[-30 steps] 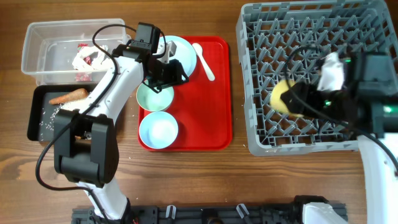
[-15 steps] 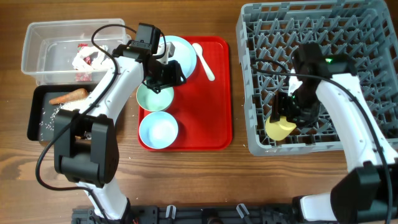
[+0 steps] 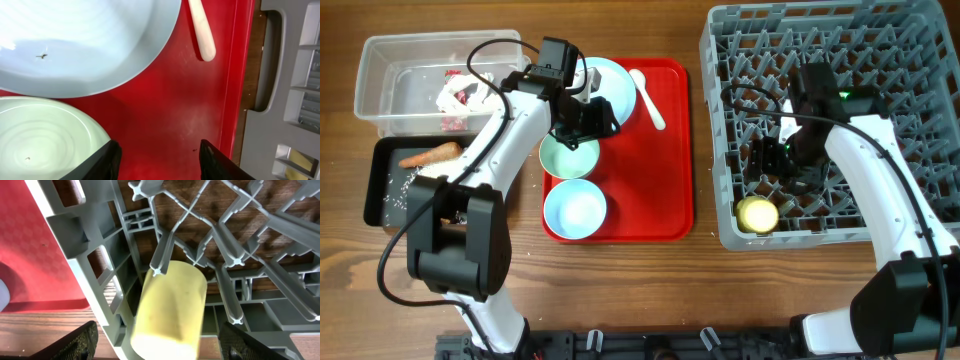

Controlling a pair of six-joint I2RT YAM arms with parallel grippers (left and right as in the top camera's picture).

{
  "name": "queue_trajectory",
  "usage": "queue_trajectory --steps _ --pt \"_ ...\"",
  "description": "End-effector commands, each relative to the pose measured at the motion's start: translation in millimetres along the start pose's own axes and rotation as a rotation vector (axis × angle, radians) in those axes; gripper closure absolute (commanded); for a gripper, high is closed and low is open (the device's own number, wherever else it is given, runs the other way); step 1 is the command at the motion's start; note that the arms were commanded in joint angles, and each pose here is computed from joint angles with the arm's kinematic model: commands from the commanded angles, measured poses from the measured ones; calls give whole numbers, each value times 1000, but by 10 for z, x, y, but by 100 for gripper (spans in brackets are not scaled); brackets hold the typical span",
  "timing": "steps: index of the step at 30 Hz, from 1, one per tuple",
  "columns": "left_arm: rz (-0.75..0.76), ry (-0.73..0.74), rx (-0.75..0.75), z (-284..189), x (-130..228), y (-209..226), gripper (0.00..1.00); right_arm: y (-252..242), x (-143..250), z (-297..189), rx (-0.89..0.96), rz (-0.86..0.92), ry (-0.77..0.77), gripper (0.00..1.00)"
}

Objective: Sort waste into correct bins and load items into the dishwasher rack
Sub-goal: 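Reach the right gripper to the red tray and grasp the green bowl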

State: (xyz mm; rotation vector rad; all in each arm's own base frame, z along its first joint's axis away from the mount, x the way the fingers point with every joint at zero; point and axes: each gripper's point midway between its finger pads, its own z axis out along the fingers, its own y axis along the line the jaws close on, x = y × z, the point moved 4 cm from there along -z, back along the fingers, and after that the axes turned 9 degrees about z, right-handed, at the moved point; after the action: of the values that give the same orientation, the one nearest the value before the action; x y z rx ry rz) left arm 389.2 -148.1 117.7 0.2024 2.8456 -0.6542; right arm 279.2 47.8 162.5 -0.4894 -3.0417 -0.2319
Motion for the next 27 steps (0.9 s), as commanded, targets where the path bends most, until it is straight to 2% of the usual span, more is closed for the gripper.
queue_trajectory --steps 1,6,11,14,17,22,23,24,27 --pt "19 -31 -5 -94 -59 -27 50 177 -114 -255 -78 -19 -70 21" --pt "-6 -86 -12 -407 -159 37 52 694 -256 -770 -237 -145 -250 21" --pt "-39 -235 -30 -1041 -236 169 46 1555 -232 -706 -378 -279 -351 24" --pt "-105 -344 -136 -1540 -196 456 36 2082 -189 -437 -417 -340 -370 28" --pt "-193 -386 -255 -1847 -75 785 27 2454 -145 -7 -419 -375 -337 34" --pt "-313 -357 -326 -1974 104 1165 13 2762 -96 659 -405 -356 -262 44" --pt "-323 -356 -329 -1985 119 1194 9 2779 -87 726 -402 -358 -251 45" --pt "-332 -357 -333 -2001 131 1225 0 2817 -60 858 -402 -367 -227 46" --pt "-337 -359 -333 -2009 134 1238 0 2881 15 1132 -391 -360 -180 49"
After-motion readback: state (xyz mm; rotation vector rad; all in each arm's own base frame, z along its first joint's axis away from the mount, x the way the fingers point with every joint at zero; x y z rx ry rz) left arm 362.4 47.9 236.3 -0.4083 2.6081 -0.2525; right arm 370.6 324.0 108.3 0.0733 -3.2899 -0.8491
